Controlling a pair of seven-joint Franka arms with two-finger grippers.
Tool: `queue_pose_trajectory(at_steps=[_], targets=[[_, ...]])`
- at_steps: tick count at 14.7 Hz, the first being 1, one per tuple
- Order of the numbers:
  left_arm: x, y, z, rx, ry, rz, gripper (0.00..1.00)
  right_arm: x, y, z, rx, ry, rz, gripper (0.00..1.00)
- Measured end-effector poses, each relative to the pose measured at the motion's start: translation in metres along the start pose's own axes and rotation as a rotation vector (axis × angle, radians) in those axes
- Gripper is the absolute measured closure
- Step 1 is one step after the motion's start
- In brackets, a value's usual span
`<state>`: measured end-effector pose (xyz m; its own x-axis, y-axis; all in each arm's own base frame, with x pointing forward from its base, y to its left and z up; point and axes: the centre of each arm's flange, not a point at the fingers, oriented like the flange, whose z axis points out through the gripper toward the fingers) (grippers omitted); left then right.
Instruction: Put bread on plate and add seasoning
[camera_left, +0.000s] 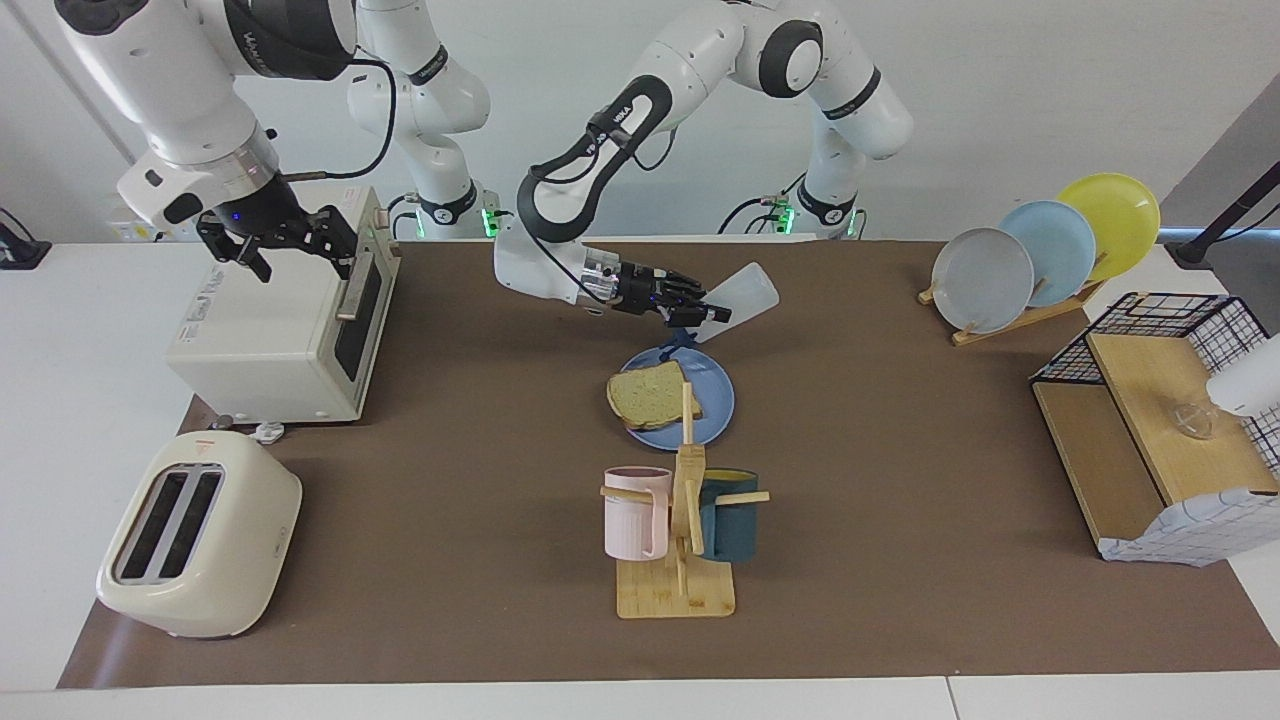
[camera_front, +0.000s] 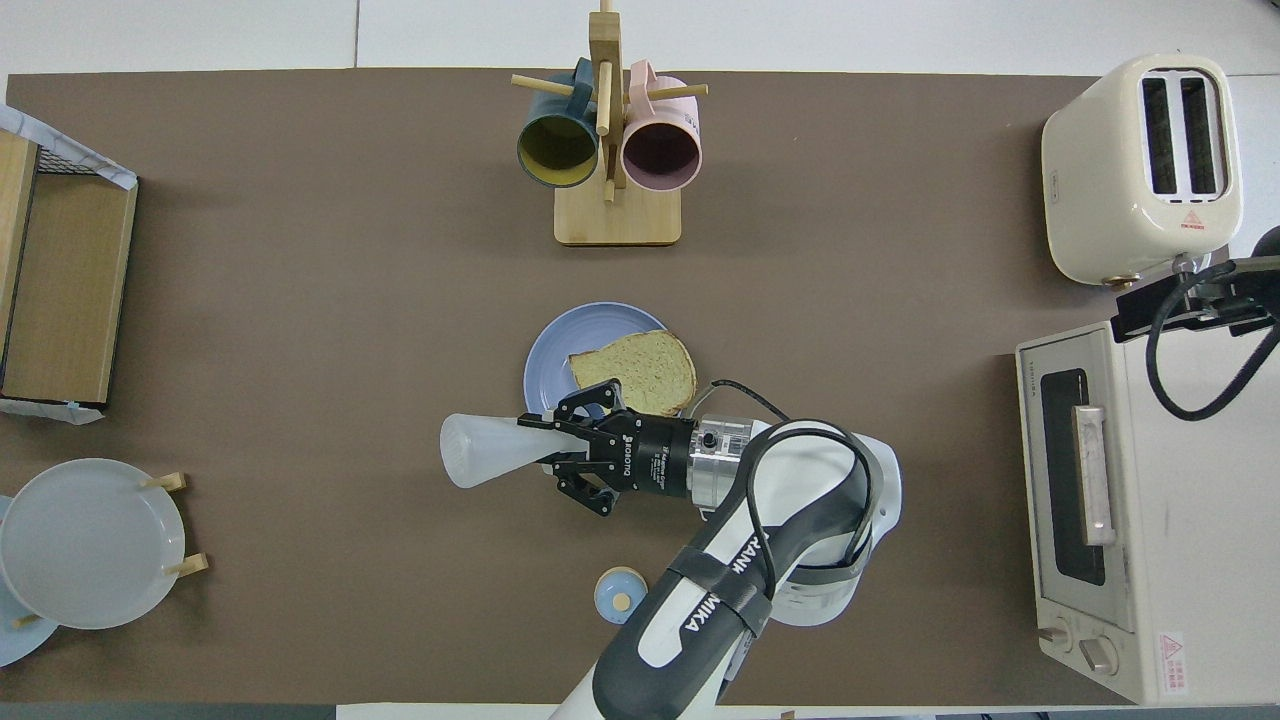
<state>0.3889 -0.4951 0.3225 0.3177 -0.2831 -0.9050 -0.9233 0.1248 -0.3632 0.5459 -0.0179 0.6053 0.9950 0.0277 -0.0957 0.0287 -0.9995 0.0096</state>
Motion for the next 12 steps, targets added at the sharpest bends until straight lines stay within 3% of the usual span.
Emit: queue_pose_trajectory(at_steps=[3, 9, 12], targets=[[0.000, -0.016, 0.017, -0.028, -0.013, -0.017, 0.67, 0.000, 0.000, 0.000, 0.000, 0.000, 0.000, 0.00], [0.014, -0.088, 0.108, -0.099, -0.054, -0.077, 0.67, 0.000, 0.000, 0.000, 0.000, 0.000, 0.000, 0.00], [0.015, -0.090, 0.109, -0.099, -0.049, -0.076, 0.67, 0.000, 0.000, 0.000, 0.000, 0.000, 0.000, 0.00]])
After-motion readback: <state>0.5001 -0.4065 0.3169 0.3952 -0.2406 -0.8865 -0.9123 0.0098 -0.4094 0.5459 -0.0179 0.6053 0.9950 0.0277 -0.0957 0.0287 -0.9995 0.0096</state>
